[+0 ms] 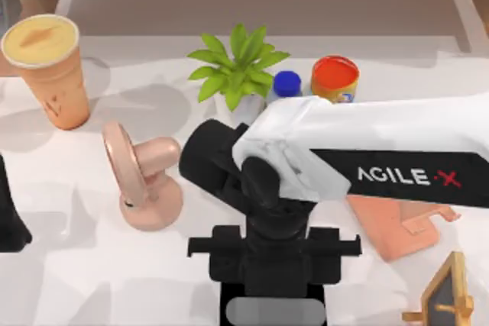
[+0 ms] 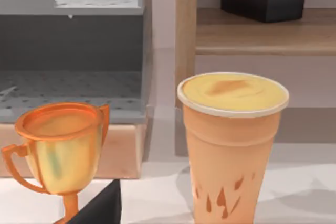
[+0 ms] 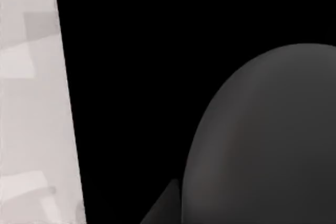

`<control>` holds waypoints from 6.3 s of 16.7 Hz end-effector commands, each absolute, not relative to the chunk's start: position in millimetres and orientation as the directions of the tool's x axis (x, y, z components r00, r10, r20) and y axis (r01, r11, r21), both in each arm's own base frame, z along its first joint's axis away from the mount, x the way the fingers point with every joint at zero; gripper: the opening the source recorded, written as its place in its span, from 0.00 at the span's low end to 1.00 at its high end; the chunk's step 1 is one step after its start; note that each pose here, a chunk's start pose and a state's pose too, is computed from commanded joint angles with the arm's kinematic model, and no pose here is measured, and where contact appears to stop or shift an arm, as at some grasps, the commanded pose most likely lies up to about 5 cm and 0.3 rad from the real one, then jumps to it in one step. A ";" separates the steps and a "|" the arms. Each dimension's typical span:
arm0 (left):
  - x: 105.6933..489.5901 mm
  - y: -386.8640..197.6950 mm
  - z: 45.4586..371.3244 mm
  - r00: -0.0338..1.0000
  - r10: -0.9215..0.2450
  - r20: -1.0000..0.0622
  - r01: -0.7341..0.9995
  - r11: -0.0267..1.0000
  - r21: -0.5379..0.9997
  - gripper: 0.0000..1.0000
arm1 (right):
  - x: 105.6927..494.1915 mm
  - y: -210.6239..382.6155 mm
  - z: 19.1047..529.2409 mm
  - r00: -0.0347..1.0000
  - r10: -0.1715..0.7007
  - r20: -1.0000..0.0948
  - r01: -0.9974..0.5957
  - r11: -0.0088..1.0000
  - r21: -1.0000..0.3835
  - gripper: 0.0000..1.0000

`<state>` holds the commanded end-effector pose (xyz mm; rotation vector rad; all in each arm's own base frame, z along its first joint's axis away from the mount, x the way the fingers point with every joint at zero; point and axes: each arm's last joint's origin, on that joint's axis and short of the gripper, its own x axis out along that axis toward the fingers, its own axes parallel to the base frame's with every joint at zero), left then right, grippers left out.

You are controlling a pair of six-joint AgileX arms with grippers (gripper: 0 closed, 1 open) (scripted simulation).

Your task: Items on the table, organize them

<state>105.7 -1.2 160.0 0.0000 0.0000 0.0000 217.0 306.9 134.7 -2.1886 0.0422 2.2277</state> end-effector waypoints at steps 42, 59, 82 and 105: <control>105.7 -1.2 160.0 1.000 0.000 0.000 0.000 1.000 0.000 1.00 | 379.8 -80.3 242.7 0.355 -0.041 -0.934 -0.276 0.950 -0.146 1.00; 105.7 -1.2 160.0 1.000 0.000 0.000 0.000 1.000 0.000 1.00 | 285.4 -197.0 161.8 0.018 0.003 -1.000 0.502 0.865 0.011 1.00; 105.7 -1.2 160.0 1.000 0.000 0.000 0.000 1.000 0.000 1.00 | 285.7 -196.9 104.6 0.022 0.000 -1.000 0.502 0.865 0.011 0.02; 105.7 -1.2 160.0 1.000 0.000 0.000 0.000 1.000 0.000 1.00 | 291.5 -187.7 150.9 0.072 -0.050 -0.996 0.476 0.880 -0.010 0.00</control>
